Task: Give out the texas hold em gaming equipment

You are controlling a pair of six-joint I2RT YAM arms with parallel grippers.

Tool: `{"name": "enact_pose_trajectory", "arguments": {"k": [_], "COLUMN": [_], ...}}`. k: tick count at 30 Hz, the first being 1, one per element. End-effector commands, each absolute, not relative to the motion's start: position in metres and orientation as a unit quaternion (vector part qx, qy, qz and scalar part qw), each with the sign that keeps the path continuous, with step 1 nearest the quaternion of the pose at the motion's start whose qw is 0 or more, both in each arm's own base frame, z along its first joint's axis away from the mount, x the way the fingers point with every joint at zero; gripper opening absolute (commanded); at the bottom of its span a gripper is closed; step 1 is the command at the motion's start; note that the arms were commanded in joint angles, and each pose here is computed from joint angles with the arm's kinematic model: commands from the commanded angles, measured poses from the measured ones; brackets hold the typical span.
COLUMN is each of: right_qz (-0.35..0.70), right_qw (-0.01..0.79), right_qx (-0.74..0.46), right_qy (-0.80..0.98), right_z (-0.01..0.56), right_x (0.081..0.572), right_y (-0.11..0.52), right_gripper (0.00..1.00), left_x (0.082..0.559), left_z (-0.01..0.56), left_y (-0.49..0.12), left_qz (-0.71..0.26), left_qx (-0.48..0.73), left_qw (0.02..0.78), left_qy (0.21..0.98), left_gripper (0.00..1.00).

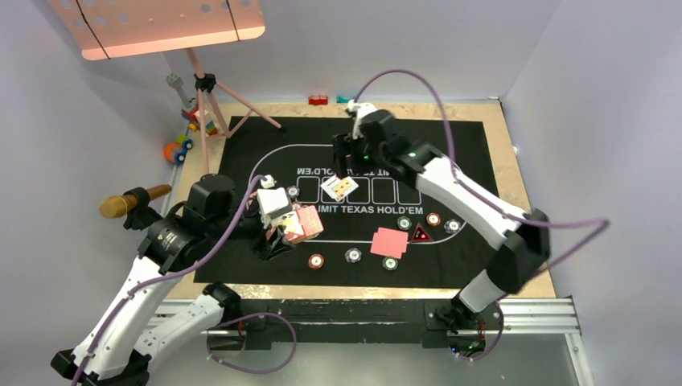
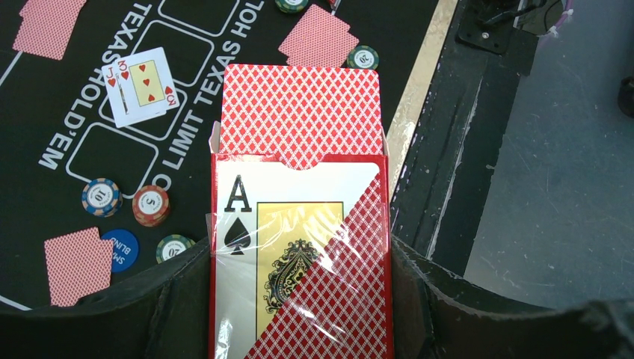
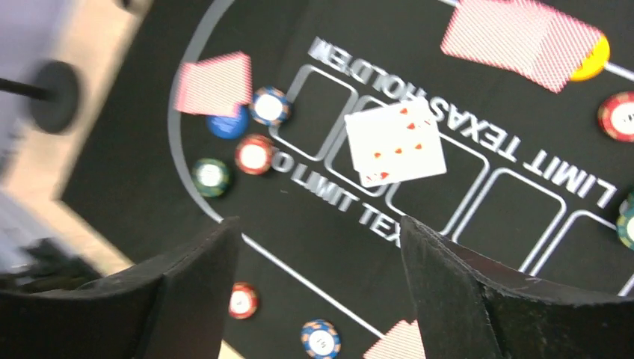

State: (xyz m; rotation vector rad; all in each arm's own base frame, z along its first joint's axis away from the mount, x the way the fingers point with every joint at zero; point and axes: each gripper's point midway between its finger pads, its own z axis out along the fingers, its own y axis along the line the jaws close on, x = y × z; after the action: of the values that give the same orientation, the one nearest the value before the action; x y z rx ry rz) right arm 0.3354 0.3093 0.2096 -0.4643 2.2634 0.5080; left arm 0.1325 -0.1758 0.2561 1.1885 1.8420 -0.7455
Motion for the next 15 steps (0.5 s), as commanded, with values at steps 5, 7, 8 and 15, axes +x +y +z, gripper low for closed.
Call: {"name": "enact_pose_trajectory", "arguments": {"k": [5,7,8,15], "right_qz": [0.502,0.548,0.569,0.631], "right_qw": [0.310,0.278,0.262,0.218], "right_qx": [-0.196,-0.198,-0.198,-0.189], "right_qy": [0.783,0.764,0.754,0.720], "right_z": [0.311,0.320,0.324,0.333], "right_x": [0.234,0.215,0.207,0.185], "right_y": [0.341,0.345,0.347,0.350], "right_gripper": [0.88,0.89,0.90,0.93], "left_x": [0.138,0.138,0.139,0.141], "left_z": [0.274,0.275,0.275,0.277], "left_y": [-0.180,-0.181,-0.181,-0.181], "left_qz": [-0.298,-0.298,-0.298,-0.294], "left_qx": [0.472,0.472,0.472,0.470], "left_qw": [0.435,0.435,0.435,0.439], "left_qy": [0.707,0.706,0.706,0.707], "left_gripper": [0.00,0.00,0.00,0.00]}}
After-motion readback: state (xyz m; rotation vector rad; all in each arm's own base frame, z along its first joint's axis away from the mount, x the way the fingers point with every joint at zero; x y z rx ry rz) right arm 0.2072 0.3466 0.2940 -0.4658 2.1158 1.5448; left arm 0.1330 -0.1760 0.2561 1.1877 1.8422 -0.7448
